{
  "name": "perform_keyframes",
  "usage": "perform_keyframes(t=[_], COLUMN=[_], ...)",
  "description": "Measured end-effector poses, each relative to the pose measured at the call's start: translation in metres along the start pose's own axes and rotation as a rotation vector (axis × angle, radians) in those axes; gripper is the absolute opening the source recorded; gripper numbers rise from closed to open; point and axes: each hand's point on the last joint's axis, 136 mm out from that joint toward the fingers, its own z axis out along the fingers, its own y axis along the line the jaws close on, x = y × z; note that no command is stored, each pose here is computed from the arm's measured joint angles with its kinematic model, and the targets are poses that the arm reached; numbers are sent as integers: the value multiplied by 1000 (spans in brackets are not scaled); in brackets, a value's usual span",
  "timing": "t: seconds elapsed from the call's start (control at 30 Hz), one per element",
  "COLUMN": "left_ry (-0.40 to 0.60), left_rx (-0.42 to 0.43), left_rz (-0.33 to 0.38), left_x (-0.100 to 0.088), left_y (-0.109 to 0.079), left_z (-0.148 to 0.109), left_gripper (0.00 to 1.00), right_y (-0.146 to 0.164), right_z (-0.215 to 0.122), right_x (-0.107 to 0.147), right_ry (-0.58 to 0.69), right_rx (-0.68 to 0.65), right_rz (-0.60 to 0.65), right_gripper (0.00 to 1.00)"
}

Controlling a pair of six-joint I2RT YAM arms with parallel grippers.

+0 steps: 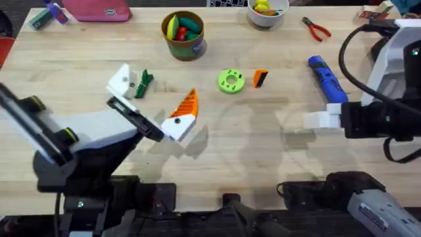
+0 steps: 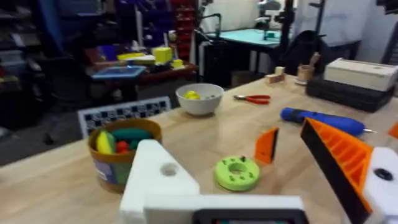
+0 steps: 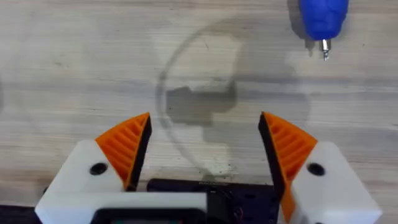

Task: Pick up the gripper from the table and insert it into the empty holder that is missing its gripper. Then pick up a screw, insert it into the mounting hole, and use the screwdriver to tighten it. Finally, clean up the table by picking up the vegetable and placing it into the bucket.

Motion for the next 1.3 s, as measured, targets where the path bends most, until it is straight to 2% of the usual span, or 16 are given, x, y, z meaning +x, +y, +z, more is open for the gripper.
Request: perform_keyframes(t=[0.17, 0.37, 0.5, 0.63, 0.83, 1.3], left_ry=[102, 204, 209, 193, 179, 185], left_rx=[103, 280, 395, 452, 469, 460], left_rz=[-137, -210, -163, -91, -37, -59], left_x=[32, 55, 56, 55, 55, 55], left_y=[-20, -54, -72, -80, -82, -81], left_z=[-3, -11, -18, -22, -23, -22], left_gripper=[988, 988, 988, 988, 988, 988], right_y=[0, 0, 0, 0, 0, 0], right_z=[0, 0, 0, 0, 0, 0], right_x=[0, 0, 0, 0, 0, 0], right_ry=[0, 0, 0, 0, 0, 0], right_rx=[0, 0, 0, 0, 0, 0], right_rz=[0, 0, 0, 0, 0, 0], right_gripper=[993, 994, 994, 994, 994, 993])
